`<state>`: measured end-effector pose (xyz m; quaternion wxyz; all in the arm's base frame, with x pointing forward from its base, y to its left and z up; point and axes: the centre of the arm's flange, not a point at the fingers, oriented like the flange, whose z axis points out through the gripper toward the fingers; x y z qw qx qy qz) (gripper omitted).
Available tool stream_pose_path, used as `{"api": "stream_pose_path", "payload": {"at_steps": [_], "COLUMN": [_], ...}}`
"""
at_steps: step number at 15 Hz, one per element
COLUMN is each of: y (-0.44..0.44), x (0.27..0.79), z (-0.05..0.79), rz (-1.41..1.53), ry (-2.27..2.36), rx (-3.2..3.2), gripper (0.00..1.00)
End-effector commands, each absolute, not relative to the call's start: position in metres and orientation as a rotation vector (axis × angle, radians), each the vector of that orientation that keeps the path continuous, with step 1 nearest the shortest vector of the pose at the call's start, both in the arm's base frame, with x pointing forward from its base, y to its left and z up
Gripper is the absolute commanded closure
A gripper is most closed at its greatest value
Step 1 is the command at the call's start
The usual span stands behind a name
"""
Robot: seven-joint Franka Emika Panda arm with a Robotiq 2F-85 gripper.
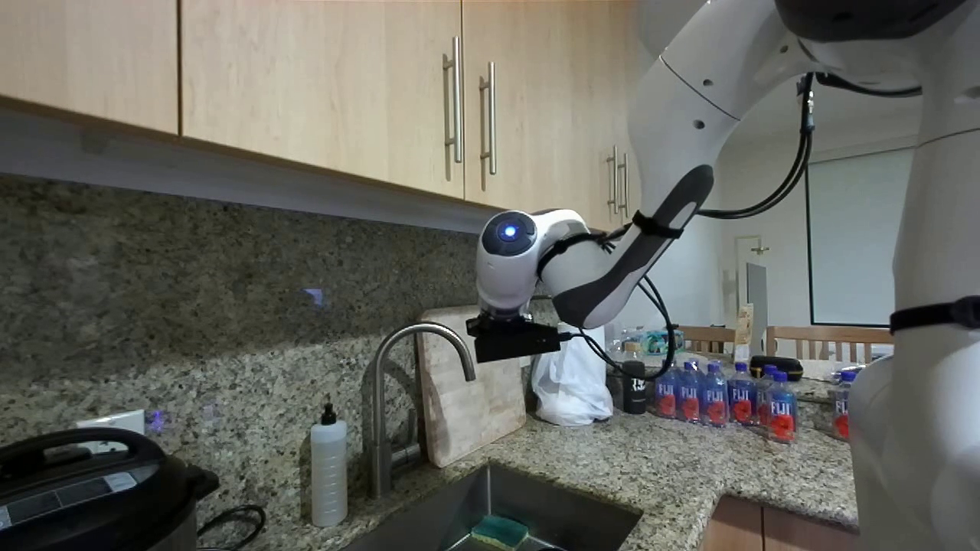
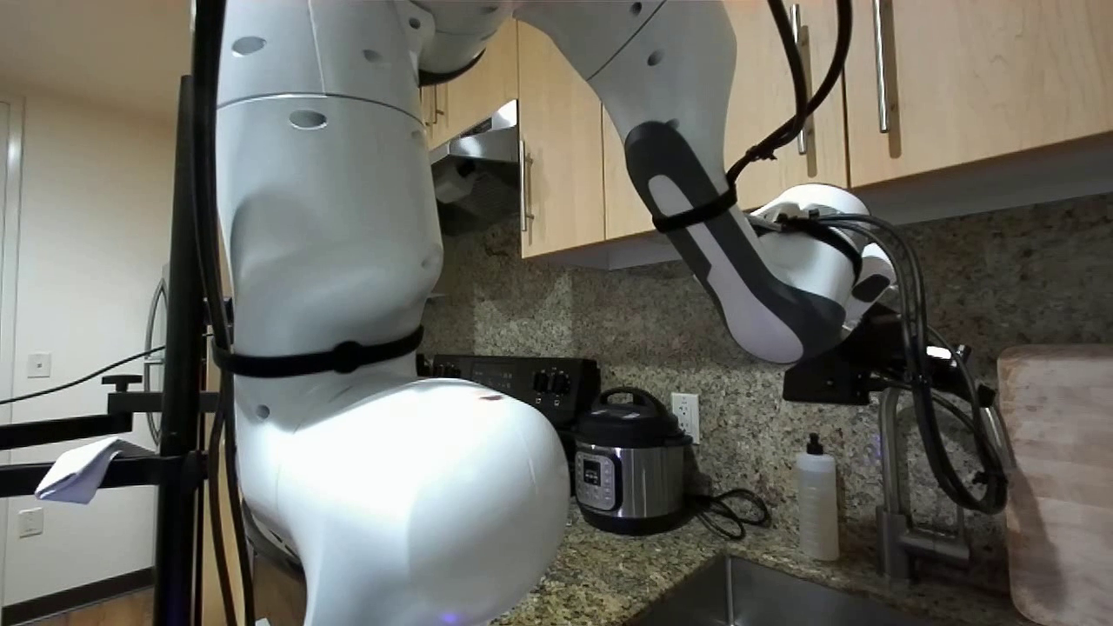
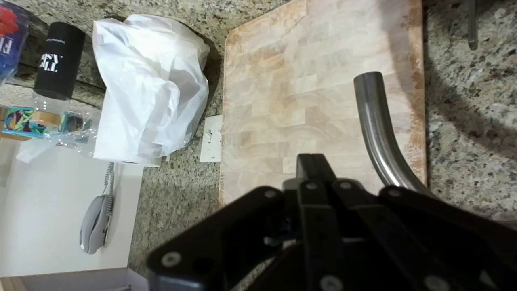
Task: Push the faucet to the right side of the sink.
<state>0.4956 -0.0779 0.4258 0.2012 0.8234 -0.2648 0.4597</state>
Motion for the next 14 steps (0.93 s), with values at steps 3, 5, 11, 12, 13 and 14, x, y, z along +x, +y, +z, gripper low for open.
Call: {"api": "stream_pose_path", "payload": {"at_steps": [3,5,11,12,13,14], "y": [-0.079,-0.079,-0.078,-0.078,-0.078,-0.078], "x": [0.514,0.521,0.542,0.545,0.548,0.552], "z": [0.432,0.430,0.429,0.430,0.430,0.431], "rz": [1.252,1.237,1.190,1.183,1.176,1.168], "ry": [-0.734,-0.735,-0.730,-0.729,-0.730,-0.726], "rx": [2.335,2.349,2.383,2.385,2.387,2.390], "gripper": [1.00,1.00,1.00,1.00,1.00,1.00]}}
